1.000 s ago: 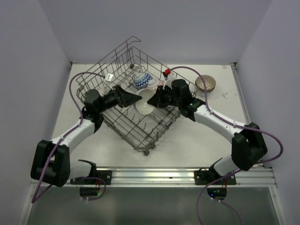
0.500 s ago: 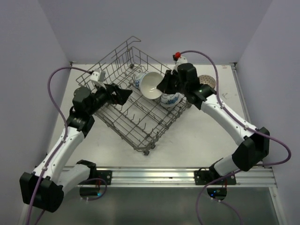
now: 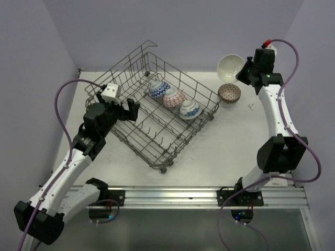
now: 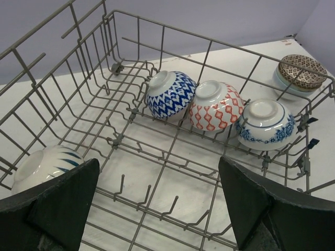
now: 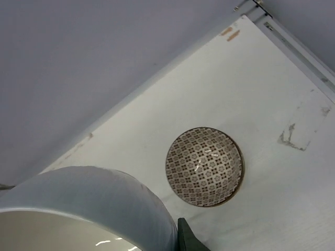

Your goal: Unload the bowls from the dish rack

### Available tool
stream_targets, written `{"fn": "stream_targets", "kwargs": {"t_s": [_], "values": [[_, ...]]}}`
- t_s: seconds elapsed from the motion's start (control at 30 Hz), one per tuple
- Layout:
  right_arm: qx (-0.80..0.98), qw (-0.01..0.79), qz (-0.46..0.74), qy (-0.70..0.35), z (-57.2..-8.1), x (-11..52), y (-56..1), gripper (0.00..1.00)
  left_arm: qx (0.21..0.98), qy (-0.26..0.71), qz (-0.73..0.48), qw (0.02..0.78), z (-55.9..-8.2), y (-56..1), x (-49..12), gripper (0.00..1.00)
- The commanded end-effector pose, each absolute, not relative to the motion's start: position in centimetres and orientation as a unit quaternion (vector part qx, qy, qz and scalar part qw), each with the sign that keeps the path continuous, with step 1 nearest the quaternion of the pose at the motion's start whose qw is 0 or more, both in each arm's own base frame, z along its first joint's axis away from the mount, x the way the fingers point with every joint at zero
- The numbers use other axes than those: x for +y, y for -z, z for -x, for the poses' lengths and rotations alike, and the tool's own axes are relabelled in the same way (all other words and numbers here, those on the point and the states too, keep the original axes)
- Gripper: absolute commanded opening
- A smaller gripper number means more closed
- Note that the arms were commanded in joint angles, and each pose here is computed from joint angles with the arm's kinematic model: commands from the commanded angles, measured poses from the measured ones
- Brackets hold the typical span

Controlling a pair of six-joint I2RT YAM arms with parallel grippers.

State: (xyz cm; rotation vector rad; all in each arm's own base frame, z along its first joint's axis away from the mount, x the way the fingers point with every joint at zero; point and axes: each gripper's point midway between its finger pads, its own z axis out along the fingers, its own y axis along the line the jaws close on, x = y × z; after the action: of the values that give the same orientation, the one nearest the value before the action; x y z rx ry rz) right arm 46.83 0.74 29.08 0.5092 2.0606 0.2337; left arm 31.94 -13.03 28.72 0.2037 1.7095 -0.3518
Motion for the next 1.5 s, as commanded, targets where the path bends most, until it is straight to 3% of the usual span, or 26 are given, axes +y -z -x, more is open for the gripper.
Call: {"fn": "stream_targets", "kwargs": {"t_s": [0.0,0.43,1.07,1.27,1.37,1.47], "values": [[0.854,0.466,-0.22,-0.075,-48.6,-1.5,-27.5,0.0,0.742,0.127,-0.09,0.653,-32.2,-29.7,-12.3,1.0],[0.906,0.358,-0.223,-0.022,-53.0,-5.4,-17.9,0.0,0.746,0.15,-0.108,0.639,-32.1,-29.1,-13.5,1.0],[0.93,0.313,-0.192,0.006,-52.3,-6.0,-15.4,0.04,0.746,0.157,-0.114,0.636,-32.0,-29.0,-13.9,1.0],[0.934,0.307,-0.184,-0.003,-52.6,-5.1,-14.8,0.15,0.746,0.158,-0.116,0.637,-32.0,-29.1,-13.9,1.0],[0.935,0.306,-0.181,-0.003,-52.6,-4.9,-14.8,0.35,0.745,0.158,-0.116,0.637,-31.9,-29.1,-13.9,1.0],[0.931,0.315,-0.181,-0.001,-52.8,-4.8,-15.5,0.4,0.745,0.159,-0.116,0.637,-31.9,-29.2,-13.9,1.0]]}}
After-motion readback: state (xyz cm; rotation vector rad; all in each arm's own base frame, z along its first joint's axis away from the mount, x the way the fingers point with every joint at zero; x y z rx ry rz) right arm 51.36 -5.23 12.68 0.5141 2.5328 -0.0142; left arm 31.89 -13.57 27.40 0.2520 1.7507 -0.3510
